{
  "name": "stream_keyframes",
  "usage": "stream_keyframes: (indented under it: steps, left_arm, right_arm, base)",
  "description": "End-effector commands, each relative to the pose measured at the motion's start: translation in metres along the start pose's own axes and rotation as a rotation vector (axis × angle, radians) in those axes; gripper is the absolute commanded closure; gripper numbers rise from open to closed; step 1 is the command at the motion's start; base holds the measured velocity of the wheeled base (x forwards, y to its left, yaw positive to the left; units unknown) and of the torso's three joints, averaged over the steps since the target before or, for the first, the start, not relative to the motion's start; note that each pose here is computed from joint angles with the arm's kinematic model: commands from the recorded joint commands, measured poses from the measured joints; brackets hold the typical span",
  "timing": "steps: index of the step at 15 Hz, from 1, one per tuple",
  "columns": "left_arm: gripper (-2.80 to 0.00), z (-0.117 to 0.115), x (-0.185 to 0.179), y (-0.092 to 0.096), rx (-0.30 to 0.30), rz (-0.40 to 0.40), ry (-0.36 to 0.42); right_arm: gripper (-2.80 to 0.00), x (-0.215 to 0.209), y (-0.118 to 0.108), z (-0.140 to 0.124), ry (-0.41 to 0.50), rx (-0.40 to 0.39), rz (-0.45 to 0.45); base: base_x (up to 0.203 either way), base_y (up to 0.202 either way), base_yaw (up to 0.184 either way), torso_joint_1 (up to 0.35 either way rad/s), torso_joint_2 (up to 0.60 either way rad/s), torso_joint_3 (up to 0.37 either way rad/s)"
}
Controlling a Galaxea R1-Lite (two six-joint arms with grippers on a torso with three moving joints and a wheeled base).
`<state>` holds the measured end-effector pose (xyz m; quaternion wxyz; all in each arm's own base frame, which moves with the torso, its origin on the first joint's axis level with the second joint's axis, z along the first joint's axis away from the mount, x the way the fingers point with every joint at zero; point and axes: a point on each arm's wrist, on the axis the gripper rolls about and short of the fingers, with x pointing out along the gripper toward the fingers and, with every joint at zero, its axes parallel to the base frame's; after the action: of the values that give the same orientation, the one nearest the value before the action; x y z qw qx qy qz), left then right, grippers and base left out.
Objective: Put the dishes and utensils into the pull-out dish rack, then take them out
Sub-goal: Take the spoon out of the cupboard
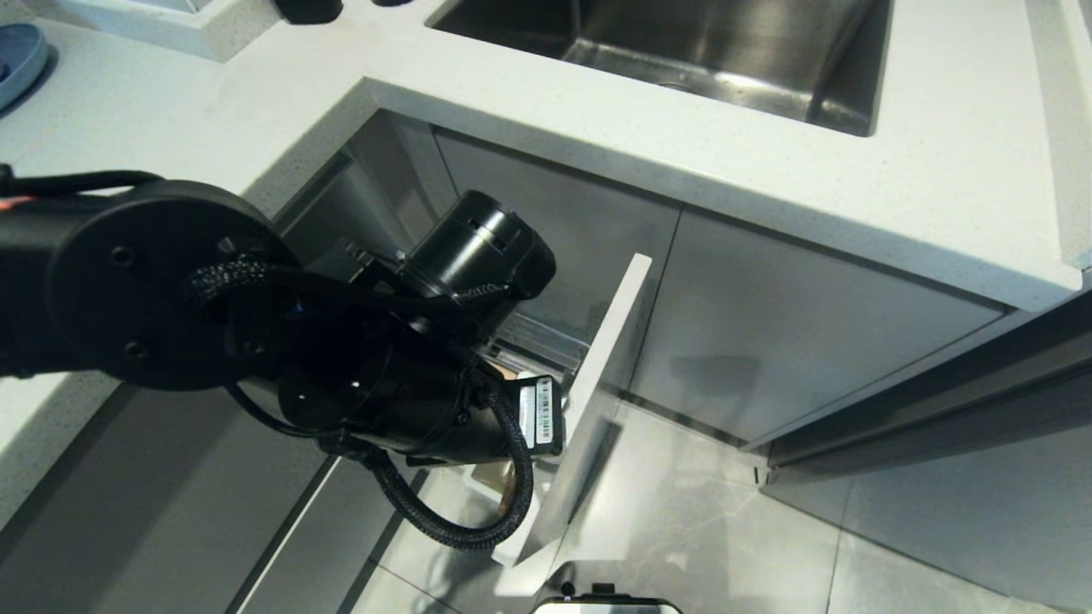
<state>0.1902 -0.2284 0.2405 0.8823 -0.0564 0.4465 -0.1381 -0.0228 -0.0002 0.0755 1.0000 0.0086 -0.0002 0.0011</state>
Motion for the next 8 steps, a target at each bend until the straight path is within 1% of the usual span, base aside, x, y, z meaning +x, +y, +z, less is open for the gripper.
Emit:
stream_keyframes:
  steps: [1,8]
  left_arm:
    - [0.0,-0.0025,0.0022,-0.0029,0.006,0.004,0.009]
    - [0.0,-0.0014,0.0008,-0.0029,0.002,0.008,-0.001]
  right_arm:
    - [0.0,0.0001,0.0,-0.0004,0.002,0.0,0.001]
    - [0.0,0.0001,0.0,-0.0004,0.002,0.0,0.001]
  base:
    - [0.0,0.0,0.0,0.0,0.0,0.0]
    - [0.0,0.0,0.0,0.0,0.0,0.0]
